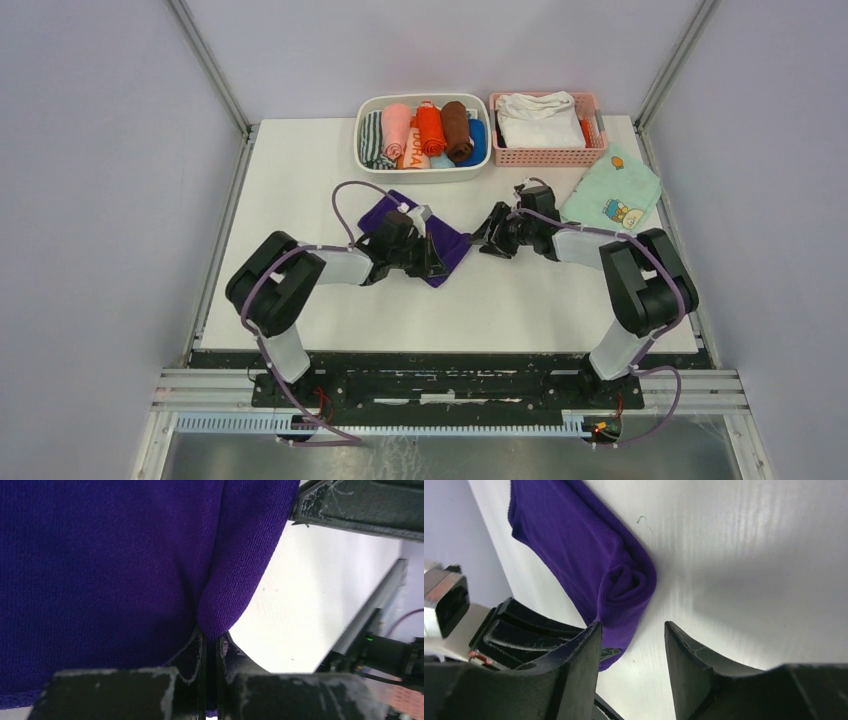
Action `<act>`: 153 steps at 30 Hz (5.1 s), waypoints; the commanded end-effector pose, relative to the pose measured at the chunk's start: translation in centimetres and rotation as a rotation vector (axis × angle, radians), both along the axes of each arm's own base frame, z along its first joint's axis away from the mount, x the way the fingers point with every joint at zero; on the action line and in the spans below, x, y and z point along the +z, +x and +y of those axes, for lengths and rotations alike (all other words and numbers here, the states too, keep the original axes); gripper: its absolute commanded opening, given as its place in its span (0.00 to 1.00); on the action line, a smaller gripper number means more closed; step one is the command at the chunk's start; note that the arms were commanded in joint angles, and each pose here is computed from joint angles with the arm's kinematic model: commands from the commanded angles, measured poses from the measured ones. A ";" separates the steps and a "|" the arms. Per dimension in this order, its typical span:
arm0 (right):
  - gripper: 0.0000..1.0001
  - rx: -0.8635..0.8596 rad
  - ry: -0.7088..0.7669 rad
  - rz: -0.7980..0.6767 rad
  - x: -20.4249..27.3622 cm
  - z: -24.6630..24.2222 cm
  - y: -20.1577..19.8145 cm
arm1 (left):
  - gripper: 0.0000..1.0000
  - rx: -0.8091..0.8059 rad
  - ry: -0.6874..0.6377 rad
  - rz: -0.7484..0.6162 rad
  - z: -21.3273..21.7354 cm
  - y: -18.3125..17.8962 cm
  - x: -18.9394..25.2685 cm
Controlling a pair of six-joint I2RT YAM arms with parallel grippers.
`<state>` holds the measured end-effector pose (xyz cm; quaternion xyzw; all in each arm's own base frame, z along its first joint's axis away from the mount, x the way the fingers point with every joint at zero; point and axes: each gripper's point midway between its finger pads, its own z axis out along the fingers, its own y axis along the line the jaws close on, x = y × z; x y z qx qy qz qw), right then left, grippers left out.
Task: Roll the towels
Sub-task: Roll the towel at the center of the board.
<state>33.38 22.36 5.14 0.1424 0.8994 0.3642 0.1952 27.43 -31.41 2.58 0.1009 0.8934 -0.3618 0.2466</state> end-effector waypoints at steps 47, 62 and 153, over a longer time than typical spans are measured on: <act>0.25 -0.029 -0.175 0.118 -4.6 2.1 -0.5 | 0.39 0.172 -0.220 0.320 1.8 -0.6 0.7; 0.25 -0.007 -0.314 0.205 -3.0 1.6 -0.9 | 0.69 0.084 0.458 -0.531 -0.3 -1.5 8.4; 0.25 -0.009 -0.385 0.094 -1.2 0.6 0.1 | 0.50 0.126 -0.024 0.059 2.6 0.3 3.5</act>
